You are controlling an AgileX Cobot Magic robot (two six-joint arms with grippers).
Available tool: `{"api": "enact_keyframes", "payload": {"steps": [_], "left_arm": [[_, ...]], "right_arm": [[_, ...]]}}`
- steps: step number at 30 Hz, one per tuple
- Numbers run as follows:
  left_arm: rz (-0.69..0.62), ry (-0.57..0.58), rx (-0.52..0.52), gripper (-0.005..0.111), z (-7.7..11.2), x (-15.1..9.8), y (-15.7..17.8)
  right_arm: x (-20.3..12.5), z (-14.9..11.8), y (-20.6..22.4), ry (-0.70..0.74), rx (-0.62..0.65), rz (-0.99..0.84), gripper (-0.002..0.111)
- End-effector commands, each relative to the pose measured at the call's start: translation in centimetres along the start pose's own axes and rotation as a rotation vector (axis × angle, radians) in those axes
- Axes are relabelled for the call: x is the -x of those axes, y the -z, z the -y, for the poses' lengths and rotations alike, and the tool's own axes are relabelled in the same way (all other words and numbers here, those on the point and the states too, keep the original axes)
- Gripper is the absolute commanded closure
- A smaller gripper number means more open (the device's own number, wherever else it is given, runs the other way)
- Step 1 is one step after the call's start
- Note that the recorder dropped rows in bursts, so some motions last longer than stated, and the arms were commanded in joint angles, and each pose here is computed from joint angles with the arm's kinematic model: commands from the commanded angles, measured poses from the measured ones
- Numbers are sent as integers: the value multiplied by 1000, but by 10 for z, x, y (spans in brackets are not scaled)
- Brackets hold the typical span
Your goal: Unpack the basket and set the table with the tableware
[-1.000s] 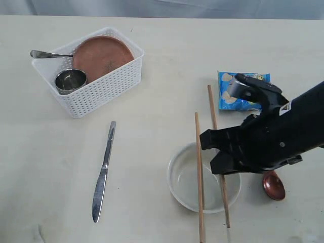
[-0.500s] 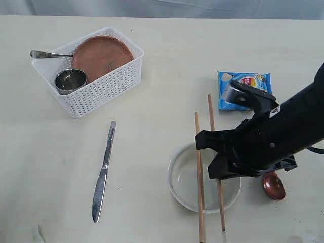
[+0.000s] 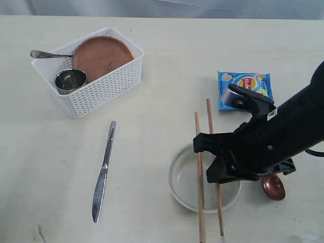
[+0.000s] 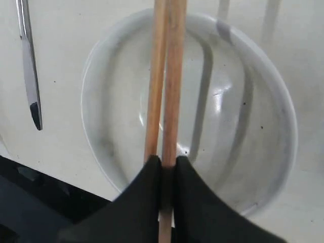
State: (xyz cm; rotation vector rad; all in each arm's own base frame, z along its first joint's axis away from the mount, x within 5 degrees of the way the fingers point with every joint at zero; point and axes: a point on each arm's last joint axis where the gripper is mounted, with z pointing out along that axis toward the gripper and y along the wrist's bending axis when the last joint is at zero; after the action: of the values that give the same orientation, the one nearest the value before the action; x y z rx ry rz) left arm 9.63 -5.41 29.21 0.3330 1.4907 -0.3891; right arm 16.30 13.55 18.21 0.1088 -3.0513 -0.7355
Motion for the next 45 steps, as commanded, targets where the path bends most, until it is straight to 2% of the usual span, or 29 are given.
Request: {"api": "enact_keyframes", "payload": {"steps": [1,16,45], "left_arm": [[3,11,9,106,-1,-1,1],[3,17,9,106,-1,-1,1],[7,15,17,106,-2,0,1]], "right_arm": [[2,-2,-1,18,-2,43,109],[5,3,-13,10,-43,-4,109],[8,5,-22,-18,-46,-24,109]]}}
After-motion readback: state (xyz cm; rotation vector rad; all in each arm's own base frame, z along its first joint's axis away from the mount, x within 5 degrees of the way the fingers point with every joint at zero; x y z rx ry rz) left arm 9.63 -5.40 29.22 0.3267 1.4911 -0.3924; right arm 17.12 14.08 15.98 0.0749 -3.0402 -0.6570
